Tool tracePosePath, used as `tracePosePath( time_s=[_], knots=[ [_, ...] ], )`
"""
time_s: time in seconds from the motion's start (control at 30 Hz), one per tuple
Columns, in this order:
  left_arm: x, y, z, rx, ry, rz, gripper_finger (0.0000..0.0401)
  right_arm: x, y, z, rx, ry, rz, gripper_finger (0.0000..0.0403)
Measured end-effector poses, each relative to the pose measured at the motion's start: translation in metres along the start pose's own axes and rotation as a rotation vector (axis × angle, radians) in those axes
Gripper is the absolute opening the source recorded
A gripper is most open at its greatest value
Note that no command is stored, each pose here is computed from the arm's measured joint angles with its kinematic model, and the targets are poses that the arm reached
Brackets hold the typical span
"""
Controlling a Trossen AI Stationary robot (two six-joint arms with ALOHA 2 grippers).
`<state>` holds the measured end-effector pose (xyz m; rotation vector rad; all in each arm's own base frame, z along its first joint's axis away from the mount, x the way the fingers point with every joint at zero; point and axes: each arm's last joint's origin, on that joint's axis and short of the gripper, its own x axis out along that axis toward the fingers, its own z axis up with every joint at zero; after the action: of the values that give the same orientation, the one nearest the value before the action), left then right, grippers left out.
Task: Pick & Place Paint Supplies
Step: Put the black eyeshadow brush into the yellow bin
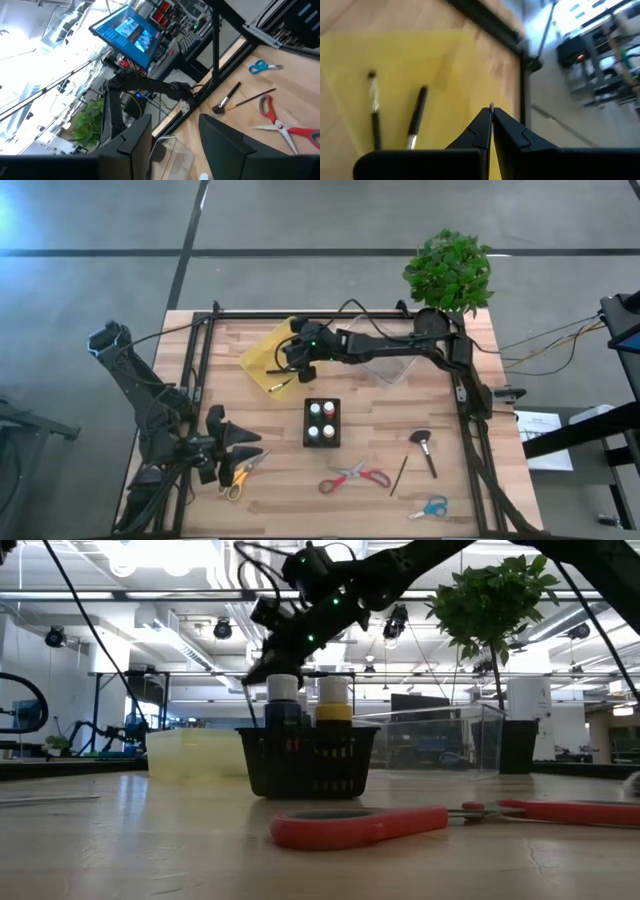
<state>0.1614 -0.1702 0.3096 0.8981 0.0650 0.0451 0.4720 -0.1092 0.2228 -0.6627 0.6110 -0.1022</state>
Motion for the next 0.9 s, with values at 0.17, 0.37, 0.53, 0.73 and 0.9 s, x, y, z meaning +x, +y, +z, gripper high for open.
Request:
tracePosePath(
  time_s=[0.17,0.37,0.53,0.73,0.9],
  knots=[
    [0.000,0.000,-0.001,0.008,0.017,0.009,0.0171,-0.001,-0.004,-0.003,0.006,0.004,-0.006,0.0008],
    [0.000,0.000,-0.002,0.017,0.024,0.010,0.0171,-0.002,-0.008,-0.009,0.041,0.024,0.010,0.0008],
    [0.000,0.000,-0.002,0.017,0.024,0.010,0.0171,-0.002,-0.005,-0.012,0.048,0.023,0.071,0.0008],
    [0.000,0.000,-0.002,0.013,0.024,0.010,0.0170,-0.002,-0.005,-0.012,0.048,0.023,0.076,0.0008],
    [0.000,0.000,-0.002,0.009,0.024,0.010,0.0170,-0.002,-0.005,-0.013,0.073,0.028,0.077,0.0027]
  ],
)
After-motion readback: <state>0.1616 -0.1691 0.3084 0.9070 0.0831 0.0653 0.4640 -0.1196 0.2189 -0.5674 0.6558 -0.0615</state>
